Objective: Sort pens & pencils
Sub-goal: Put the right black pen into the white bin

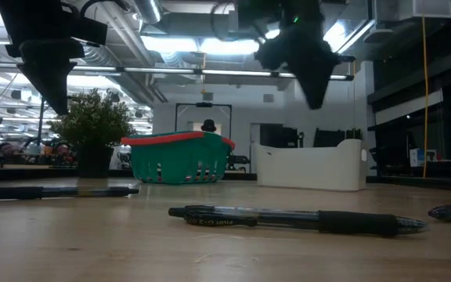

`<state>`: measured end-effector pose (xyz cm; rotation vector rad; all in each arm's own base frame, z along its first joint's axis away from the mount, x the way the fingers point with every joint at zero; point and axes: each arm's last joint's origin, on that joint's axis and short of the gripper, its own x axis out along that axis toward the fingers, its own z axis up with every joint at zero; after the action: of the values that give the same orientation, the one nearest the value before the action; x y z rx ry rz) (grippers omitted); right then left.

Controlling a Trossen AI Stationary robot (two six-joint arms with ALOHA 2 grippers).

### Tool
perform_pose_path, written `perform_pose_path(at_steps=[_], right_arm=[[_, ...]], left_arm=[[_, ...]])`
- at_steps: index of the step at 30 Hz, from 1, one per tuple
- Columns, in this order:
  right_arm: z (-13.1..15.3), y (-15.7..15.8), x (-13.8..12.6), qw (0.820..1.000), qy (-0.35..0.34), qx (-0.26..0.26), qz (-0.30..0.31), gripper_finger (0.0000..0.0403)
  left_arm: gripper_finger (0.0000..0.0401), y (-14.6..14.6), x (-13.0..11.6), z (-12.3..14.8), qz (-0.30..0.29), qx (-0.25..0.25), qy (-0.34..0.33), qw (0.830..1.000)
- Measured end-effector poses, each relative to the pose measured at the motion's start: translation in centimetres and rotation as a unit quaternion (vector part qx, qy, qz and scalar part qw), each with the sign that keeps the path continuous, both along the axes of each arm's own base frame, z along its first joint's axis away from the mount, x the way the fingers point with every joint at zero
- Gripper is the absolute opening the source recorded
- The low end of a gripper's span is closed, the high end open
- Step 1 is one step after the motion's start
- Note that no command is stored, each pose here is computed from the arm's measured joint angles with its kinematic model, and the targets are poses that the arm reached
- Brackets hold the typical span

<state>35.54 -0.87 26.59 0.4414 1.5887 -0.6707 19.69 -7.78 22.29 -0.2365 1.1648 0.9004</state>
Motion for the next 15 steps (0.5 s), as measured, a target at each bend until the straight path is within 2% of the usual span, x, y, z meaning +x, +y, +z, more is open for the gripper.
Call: perform_pose_path(at_steps=[6,10,15], right_arm=[[-0.9,9.4,-1.2,0.993,0.01,0.006,0.119,0.0082],[-2.2,14.9,-3.5,0.975,0.028,-0.021,0.22,0.0082],[-5.1,18.4,-6.4,0.943,0.057,-0.054,0.322,0.0083]], left_arm=[[0.0043,0.0,0.0,0.0,-0.001,0.0,0.0,1.0],[0.0043,0.0,0.0,0.0,-0.001,0.0,0.0,1.0],[0.0043,0.0,0.0,0.0,0.0,-0.001,-0.001,1.0]])
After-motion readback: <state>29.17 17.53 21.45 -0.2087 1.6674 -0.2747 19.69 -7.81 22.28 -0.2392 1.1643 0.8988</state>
